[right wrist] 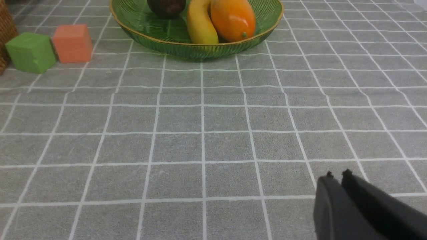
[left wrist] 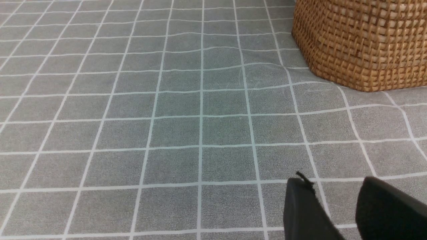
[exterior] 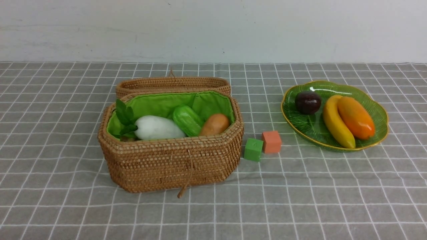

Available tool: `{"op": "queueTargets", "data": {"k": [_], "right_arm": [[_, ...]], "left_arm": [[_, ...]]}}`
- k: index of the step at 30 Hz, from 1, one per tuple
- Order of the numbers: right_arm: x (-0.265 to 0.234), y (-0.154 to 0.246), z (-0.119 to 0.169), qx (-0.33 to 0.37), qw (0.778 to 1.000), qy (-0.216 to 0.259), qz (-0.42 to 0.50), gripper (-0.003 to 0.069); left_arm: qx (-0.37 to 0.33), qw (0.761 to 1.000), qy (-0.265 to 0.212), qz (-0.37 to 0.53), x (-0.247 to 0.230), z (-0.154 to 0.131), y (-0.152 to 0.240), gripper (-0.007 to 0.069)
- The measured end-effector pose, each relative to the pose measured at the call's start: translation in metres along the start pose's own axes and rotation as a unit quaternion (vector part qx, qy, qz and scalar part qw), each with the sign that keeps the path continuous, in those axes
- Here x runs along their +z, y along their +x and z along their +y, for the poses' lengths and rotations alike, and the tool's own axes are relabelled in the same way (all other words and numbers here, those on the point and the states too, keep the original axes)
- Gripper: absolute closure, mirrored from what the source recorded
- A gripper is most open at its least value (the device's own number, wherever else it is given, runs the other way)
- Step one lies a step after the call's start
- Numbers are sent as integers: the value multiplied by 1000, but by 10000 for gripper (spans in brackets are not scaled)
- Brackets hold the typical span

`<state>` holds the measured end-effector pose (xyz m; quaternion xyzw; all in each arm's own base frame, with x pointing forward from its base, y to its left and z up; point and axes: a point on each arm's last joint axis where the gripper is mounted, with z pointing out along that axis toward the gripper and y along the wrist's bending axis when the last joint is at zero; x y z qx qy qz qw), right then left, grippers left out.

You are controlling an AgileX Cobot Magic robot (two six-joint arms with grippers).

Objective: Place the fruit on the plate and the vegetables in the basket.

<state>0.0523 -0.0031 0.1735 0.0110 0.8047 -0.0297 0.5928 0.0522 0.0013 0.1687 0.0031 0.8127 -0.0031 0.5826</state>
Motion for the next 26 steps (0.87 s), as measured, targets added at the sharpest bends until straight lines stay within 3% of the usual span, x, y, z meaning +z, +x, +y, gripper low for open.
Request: {"op": "queueTargets", "data": {"k": [26], "right_arm": [[0, 0, 0, 0, 1000, 0, 0, 571]], "left_arm": [[0, 1000, 0, 0, 0, 0, 0, 386]]}}
